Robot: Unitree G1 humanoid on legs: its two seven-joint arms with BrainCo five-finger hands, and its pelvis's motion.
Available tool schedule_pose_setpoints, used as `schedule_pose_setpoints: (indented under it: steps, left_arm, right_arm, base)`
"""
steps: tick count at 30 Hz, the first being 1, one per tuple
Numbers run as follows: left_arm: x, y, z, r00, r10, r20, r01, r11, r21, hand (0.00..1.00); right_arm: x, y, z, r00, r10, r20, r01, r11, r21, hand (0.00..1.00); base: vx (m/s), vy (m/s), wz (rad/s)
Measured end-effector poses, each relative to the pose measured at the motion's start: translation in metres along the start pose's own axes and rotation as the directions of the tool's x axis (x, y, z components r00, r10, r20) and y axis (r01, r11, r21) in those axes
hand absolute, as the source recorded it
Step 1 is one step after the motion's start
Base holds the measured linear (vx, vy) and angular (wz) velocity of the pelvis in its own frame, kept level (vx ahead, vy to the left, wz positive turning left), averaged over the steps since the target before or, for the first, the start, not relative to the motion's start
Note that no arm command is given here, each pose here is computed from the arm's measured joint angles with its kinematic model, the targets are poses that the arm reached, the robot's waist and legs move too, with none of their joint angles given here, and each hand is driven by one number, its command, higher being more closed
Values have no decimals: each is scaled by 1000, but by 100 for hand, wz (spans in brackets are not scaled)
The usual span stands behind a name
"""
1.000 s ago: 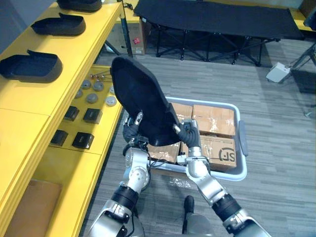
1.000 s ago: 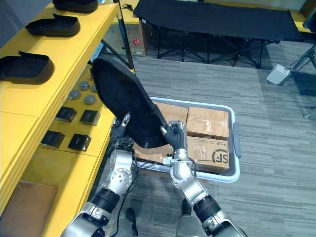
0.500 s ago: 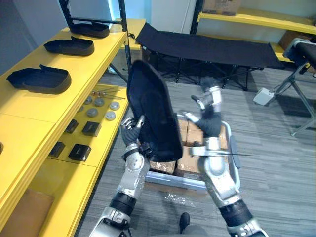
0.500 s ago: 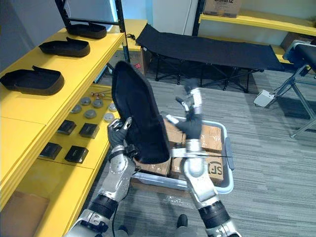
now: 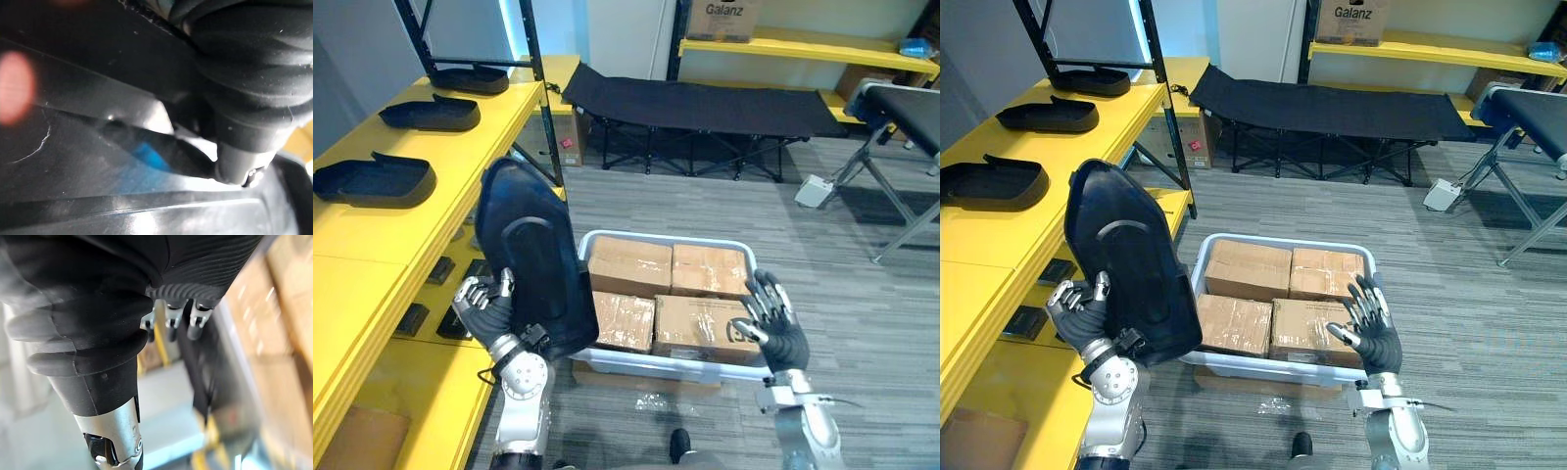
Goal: Walk over and take plastic housings, then place them on the shelf
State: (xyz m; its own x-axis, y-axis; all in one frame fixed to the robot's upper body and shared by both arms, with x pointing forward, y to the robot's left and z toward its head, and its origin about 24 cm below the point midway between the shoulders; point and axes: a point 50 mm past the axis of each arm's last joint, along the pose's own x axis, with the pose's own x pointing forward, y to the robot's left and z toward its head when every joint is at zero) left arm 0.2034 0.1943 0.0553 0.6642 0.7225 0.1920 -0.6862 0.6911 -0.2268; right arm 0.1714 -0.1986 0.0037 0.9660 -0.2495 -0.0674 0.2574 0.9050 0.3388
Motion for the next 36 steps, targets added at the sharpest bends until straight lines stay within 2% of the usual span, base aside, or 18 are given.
schedule_pose_setpoints:
  steps: [2,5,10,13,16,21,26,28,30,32,36]
  left_arm:
    - [-1,3,7,1000,-9,17,10,1000,-21,100]
    - [-3,5,14,999,-34,39,35,999,-34,100]
    - [-6,8,32,993,-59,100,65,996,-56,100]
    - [-4,19,43,989,-12,149,19,999,-46,100]
    - [3,43,56,967,70,243,-81,996,38,100]
    - [7,68,66,952,107,288,-138,986,91,100]
    - [-6,82,55,979,101,177,-120,988,98,100]
    - [-7,81,53,987,59,148,-72,994,85,100]
    - [-10,69,48,993,-50,104,47,998,29,100]
    - [-14,64,43,991,-113,66,113,994,1,100]
    - [-15,59,42,984,-167,56,167,986,-6,100]
  right_arm:
    - [-2,-2,-7,998,-55,-24,55,998,-17,0]
    - [0,2,-10,998,-58,-33,57,997,-48,0]
    - [13,32,-22,996,69,-64,-78,988,-135,0]
    - [25,55,-20,985,167,-43,-173,967,-186,0]
    - [34,64,-14,981,191,-9,-190,964,-184,0]
    - [36,63,-11,991,132,14,-126,970,-209,0]
    - [42,51,-7,999,45,21,-39,975,-217,0]
    - [40,35,-3,999,-25,33,32,977,-211,0]
    - [26,0,7,985,-156,67,168,959,-228,0]
    - [21,-19,12,974,-213,81,227,940,-255,0]
    - [26,-15,19,975,-190,115,214,945,-247,0]
  base:
    - [-8,5,8]
    - [-5,10,16]
    - [0,24,25]
    - [-15,27,63]
    - [-8,23,103]
    - [56,-14,134]
    - [72,-81,93]
    - [-26,-57,107]
    - [-15,26,158]
    - [7,144,63]
    - [-8,120,-16]
